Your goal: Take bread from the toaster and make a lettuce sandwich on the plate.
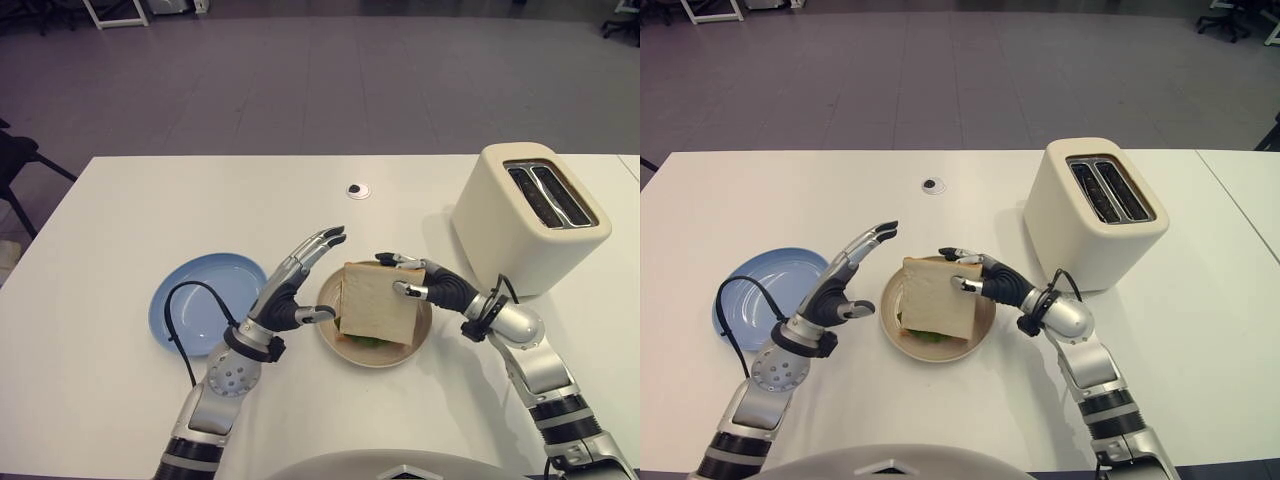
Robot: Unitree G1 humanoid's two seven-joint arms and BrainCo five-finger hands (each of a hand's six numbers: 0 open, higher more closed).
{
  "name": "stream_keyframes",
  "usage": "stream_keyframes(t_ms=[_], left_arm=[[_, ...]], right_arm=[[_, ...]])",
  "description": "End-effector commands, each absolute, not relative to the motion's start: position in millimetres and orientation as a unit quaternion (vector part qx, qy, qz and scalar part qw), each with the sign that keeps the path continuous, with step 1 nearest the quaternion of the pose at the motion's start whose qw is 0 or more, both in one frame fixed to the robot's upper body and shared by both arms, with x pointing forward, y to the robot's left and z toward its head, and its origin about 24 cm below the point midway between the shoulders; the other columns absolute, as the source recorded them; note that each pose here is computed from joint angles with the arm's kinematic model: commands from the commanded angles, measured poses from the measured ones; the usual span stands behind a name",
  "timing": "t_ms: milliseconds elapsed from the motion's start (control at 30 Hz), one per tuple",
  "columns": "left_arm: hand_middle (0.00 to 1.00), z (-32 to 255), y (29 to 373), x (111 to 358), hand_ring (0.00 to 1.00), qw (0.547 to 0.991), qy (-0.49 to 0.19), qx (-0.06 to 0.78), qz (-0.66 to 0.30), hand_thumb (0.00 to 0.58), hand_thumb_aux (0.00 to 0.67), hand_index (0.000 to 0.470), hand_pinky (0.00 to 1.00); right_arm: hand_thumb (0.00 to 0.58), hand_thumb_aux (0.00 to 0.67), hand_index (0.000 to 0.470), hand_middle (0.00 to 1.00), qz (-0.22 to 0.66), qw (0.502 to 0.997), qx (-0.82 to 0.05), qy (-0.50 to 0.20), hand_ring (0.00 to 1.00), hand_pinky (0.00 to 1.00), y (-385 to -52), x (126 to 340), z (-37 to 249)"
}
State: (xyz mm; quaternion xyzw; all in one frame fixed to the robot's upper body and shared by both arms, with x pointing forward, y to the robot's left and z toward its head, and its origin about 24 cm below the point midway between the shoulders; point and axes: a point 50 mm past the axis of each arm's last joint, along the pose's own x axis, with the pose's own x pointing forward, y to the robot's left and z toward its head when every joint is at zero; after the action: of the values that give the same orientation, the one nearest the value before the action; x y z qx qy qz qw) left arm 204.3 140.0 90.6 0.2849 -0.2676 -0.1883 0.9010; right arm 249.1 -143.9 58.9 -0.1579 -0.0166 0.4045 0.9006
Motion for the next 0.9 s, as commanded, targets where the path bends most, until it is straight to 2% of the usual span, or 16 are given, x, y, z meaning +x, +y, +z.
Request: stream_keyframes(t_ms=[33,200,300,433,600,633,733,767,800,833,900], left_arm=[[0.00,89,139,206,0.00,0.901,-0.262,0.286,-0.195,0.000,0.000,0.000,0.00],[0.00,92,132,201,0.00,0.881,-0.281,0.306,-0.225,0.000,0.000,0.000,0.00],[0.00,90,121,190,0.00,0.829,-0.301,0.380,-0.279,0.000,0.000,0.000,0.00],[0.00,66,110,182,0.00,0.747,-0.277,0.495,-0.348,0.000,0.000,0.000,0.00],[0.00,45,112,182,0.00,0.685,-0.243,0.578,-0.371,0.000,0.000,0.000,0.00],[0.00,42,113,182,0.00,0.678,-0.236,0.588,-0.372,0.000,0.000,0.000,0.00],[0.00,34,115,182,0.00,0.674,-0.212,0.597,-0.379,0.000,0.000,0.000,0.00],[0.00,31,115,182,0.00,0.680,-0.202,0.589,-0.387,0.000,0.000,0.000,0.00],[0.00,27,114,181,0.00,0.685,-0.193,0.580,-0.396,0.000,0.000,0.000,0.00],[0.00,25,114,179,0.00,0.687,-0.186,0.573,-0.406,0.000,0.000,0.000,0.00],[0.00,22,113,177,0.00,0.692,-0.176,0.561,-0.419,0.000,0.000,0.000,0.00]], right_arm=[[0.580,0.670,0.470,0.00,0.400,0.899,-0.178,-0.013,0.00,0.00,-144,252,55],[0.580,0.670,0.470,0.00,0.378,0.895,-0.235,-0.028,0.00,0.00,-146,258,52],[0.580,0.670,0.470,0.00,0.375,0.892,-0.250,-0.033,0.00,0.00,-148,260,51],[0.580,0.670,0.470,0.00,0.375,0.889,-0.261,-0.037,0.00,0.00,-148,259,50],[0.580,0.670,0.470,0.00,0.378,0.886,-0.264,-0.041,0.00,0.00,-147,259,50],[0.580,0.654,0.459,0.00,0.379,0.886,-0.264,-0.041,0.00,0.00,-146,258,49],[0.560,0.547,0.383,0.00,0.380,0.885,-0.266,-0.043,0.00,0.00,-145,258,49],[0.489,0.405,0.284,0.00,0.380,0.885,-0.267,-0.044,0.00,0.00,-145,257,49],[0.230,0.150,0.105,0.00,0.378,0.885,-0.268,-0.045,0.00,0.00,-145,257,49],[0.000,0.000,0.000,0.00,0.377,0.885,-0.269,-0.046,0.00,0.00,-146,256,50],[0.000,0.000,0.000,0.00,0.373,0.886,-0.270,-0.050,0.00,0.00,-145,257,50]])
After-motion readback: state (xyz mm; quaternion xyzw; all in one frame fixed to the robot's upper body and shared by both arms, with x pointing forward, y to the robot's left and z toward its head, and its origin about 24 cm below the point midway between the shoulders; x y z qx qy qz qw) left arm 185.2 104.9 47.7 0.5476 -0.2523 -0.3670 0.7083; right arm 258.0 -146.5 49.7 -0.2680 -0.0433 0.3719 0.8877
